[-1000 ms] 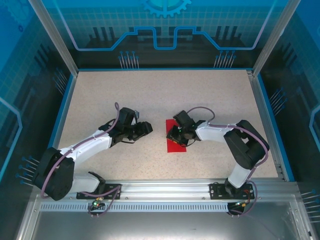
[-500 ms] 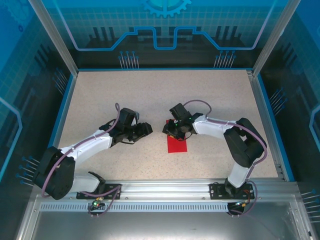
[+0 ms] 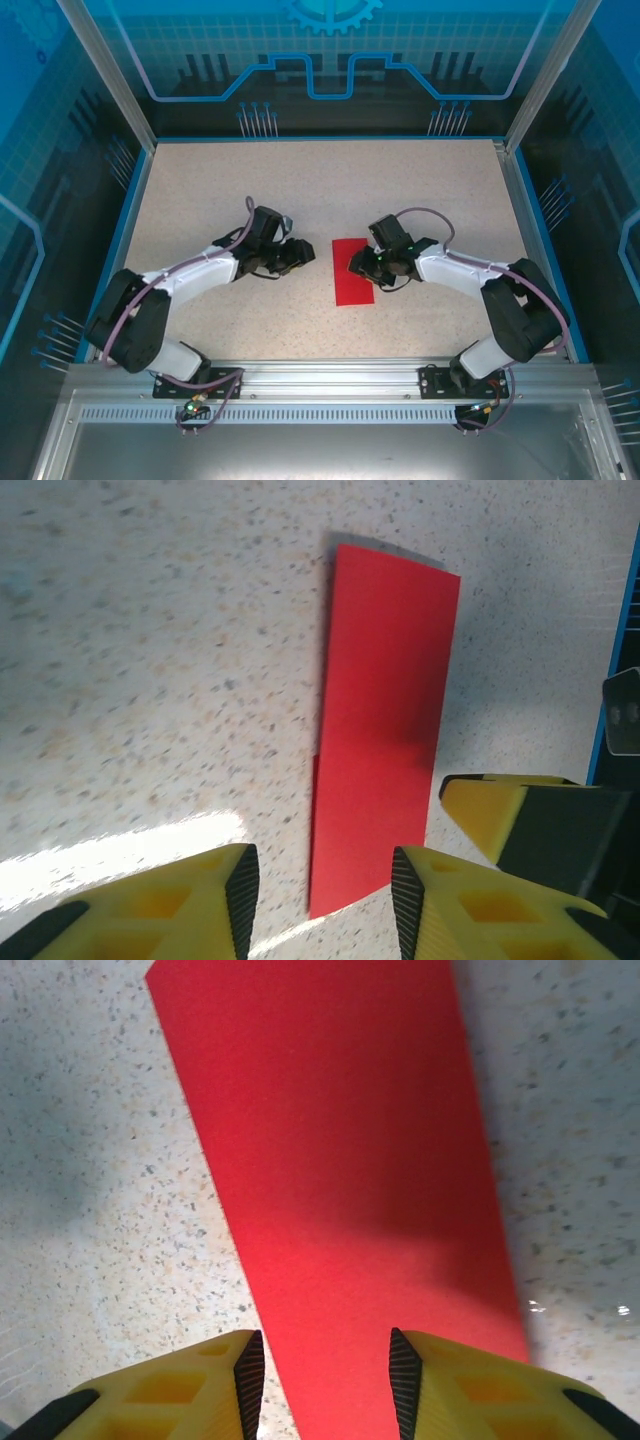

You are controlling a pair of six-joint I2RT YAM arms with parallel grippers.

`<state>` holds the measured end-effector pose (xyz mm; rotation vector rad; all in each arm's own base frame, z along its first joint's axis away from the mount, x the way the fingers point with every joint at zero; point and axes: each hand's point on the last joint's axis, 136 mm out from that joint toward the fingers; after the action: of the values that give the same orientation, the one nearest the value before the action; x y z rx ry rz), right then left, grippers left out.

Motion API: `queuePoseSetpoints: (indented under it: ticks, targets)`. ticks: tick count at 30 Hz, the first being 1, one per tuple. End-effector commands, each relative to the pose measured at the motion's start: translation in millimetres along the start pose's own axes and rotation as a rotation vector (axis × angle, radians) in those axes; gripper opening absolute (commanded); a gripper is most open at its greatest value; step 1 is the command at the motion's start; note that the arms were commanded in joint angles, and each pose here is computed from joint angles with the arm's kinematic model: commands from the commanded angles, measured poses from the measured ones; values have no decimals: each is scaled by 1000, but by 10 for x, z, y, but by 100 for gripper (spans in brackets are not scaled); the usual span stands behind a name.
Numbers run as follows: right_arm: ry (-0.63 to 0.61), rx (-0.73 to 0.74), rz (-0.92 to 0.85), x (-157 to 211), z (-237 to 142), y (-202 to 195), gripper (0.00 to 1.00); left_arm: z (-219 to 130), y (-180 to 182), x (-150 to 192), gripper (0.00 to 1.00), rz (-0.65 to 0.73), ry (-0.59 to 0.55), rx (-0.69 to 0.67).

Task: Fold a paper plane with a square sheet of paper (pick it up from the middle)
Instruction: Third fold the triangle at the center of the table.

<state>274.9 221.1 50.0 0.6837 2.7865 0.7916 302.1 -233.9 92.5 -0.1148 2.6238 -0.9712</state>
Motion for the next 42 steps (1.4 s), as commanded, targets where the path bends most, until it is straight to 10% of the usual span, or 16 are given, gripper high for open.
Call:
queuePoseSetpoints:
  ticks: [1,19,42]
  targets:
    - [24,-15,-73,36,-23,-52,40,97,-283,-74,40,79,13,70]
    - [10,-24,-19,-51,-132,-472,47,888,-538,-36,32,97,175,121]
    - [90,-51,-84,-14,-10,-394,54,1151,-33,200,25,50,224,-14]
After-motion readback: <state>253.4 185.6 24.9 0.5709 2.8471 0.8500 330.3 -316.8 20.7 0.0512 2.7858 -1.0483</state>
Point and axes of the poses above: each hand's point on the last joint's axis, 136 mm out from that joint toward the fingers, its own z axis out along the fingers, its own y axis along the line the jaws close on, x = y × z, and after that the axes turned 10 degrees about z, right-handed
